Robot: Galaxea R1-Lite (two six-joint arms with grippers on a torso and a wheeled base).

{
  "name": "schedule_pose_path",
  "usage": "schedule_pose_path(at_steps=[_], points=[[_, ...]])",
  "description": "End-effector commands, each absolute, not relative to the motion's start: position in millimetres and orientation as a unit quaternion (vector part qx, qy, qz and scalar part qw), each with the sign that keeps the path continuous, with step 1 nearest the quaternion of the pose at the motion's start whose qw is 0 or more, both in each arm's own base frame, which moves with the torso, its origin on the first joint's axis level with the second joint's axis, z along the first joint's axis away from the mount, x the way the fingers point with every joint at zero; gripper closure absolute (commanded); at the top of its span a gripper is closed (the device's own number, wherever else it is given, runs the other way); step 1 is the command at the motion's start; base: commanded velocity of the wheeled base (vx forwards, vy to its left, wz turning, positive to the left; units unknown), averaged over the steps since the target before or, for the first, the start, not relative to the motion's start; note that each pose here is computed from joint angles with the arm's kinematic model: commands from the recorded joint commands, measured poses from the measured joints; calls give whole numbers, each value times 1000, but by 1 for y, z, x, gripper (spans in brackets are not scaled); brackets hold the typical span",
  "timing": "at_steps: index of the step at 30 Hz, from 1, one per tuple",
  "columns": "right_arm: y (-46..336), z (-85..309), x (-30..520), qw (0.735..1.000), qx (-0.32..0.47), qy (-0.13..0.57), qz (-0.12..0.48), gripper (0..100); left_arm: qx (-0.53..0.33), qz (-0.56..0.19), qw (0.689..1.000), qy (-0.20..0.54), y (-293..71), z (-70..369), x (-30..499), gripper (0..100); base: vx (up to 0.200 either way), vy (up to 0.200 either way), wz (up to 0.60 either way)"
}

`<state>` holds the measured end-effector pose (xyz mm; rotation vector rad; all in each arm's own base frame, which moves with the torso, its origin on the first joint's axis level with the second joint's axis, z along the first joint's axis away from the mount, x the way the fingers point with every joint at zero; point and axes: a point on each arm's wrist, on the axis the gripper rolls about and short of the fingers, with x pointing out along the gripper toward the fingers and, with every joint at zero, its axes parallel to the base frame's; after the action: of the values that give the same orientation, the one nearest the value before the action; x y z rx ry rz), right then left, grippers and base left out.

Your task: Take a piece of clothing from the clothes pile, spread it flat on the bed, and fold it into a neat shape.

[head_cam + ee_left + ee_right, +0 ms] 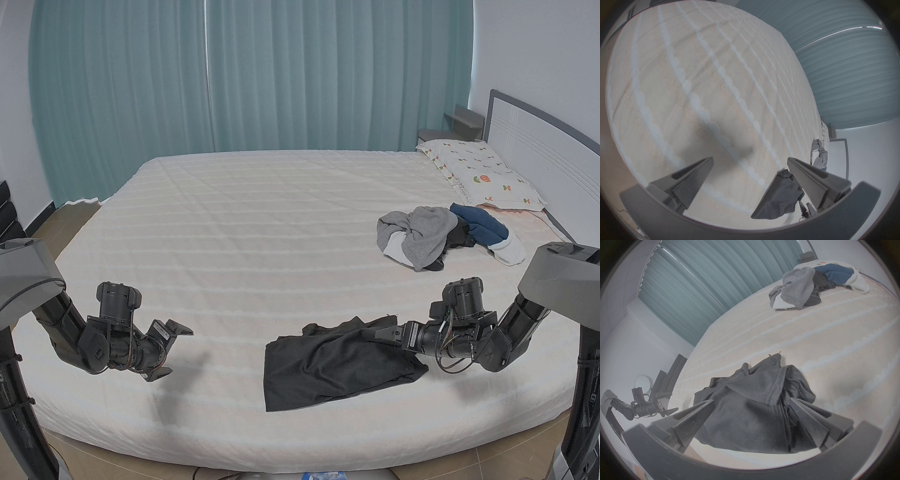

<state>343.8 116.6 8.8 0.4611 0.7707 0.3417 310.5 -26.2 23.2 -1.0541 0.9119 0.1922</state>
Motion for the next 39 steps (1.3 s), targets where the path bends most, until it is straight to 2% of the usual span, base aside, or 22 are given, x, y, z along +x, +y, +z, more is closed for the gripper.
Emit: schedule_pose_path(at_steps=[1, 4, 5, 13, 18, 23, 32, 39], points=[[123, -5, 358, 884, 231, 374, 160, 0, -485, 88, 763, 419, -26, 23, 311, 0, 0, 0, 0], [125, -8, 366, 884, 239, 370, 158, 0, -485, 88, 763, 419, -26, 23, 311, 0, 0, 0, 0], [125, -12, 372, 887, 238, 366, 152, 100, -485, 88, 763, 419, -26, 23, 311, 0, 0, 0, 0], [112, -12, 392, 898, 253, 340, 123, 100, -485, 88, 763, 419, -26, 23, 311, 0, 0, 0, 0], [98, -11, 407, 891, 302, 326, 95, 100, -484, 101, 766, 411, -26, 23, 311, 0, 0, 0, 0], [92, -14, 410, 886, 319, 326, 85, 100, -487, 93, 771, 399, -27, 27, 313, 0, 0, 0, 0], [93, -13, 408, 880, 333, 329, 82, 100, -464, 33, 797, 386, -78, 40, 326, 0, 0, 0, 0], [94, -17, 403, 877, 335, 334, 84, 100, -438, -28, 808, 393, -127, 31, 353, 0, 0, 0, 0]])
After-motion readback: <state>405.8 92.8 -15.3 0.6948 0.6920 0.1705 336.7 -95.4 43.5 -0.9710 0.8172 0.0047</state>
